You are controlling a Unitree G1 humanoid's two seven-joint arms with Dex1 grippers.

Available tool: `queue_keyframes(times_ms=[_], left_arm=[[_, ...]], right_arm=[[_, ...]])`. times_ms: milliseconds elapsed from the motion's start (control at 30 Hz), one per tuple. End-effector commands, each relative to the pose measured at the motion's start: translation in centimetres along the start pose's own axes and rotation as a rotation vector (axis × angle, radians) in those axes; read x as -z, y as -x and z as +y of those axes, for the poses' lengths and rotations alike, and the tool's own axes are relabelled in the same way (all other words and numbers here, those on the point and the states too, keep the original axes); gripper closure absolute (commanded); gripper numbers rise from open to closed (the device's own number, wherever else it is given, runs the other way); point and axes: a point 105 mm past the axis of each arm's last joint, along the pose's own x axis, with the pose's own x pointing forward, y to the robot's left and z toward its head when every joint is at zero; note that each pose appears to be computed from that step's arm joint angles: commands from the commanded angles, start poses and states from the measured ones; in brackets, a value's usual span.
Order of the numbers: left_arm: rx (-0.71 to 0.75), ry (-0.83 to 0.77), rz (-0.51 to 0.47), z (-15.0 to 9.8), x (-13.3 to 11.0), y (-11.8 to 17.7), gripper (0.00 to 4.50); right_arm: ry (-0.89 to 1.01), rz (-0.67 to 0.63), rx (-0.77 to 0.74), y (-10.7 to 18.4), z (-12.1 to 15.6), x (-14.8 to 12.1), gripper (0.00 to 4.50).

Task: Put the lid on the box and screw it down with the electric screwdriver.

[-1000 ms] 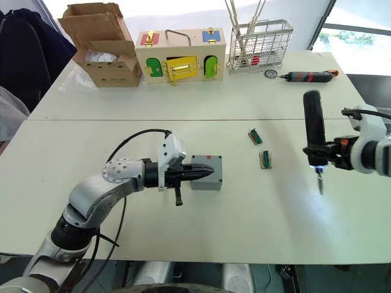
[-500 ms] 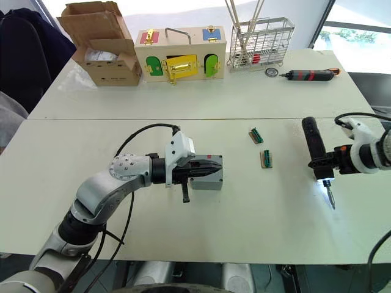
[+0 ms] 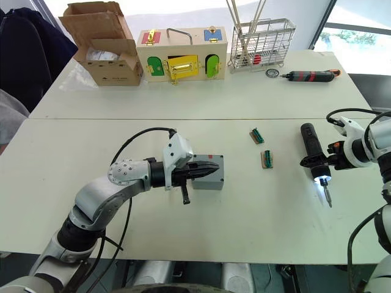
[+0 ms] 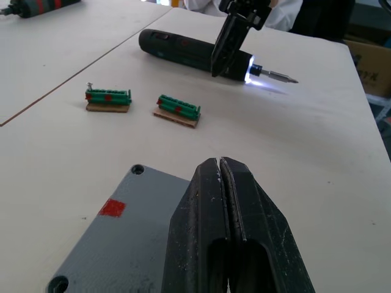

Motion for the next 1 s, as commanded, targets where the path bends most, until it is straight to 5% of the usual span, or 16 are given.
queue_keyframes(times_ms=[33,200,300,500,733,867,1000], left_arm=[[-0.128,-0.018,-0.078,2.4,-1.5,1.0,4.50],[-0.265,0.026,-0.159,5.4,-3.2,3.5,4.50],[-0.256,-0.049,-0.026,5.8,-2.0,4.7,4.50],[-0.177,-0.165,0.243,5.8,0.9,6.2,4.50],[-0.086,-0.084,0.279,3.7,2.6,6.2,4.50],[-0.059,-0.050,0.299,2.8,4.0,5.7,4.50],[-0.100,0.035,0.216,3.3,3.9,4.7,4.50]], right_arm=[[0.019,-0.062,0.054,0.9,-0.8,-1.2,0.01],[0.263,-0.333,0.046,4.4,1.4,-6.2,0.01],[0.265,-0.475,-0.086,5.3,4.7,-7.2,0.01],[0.636,-0.561,-0.403,3.7,14.2,-1.9,0.01],[0.689,-0.489,-0.524,-0.8,19.5,3.5,0.01],[0.678,-0.478,-0.554,-2.1,20.8,4.3,0.01],[0.681,-0.462,-0.587,-2.6,21.8,4.8,0.01]])
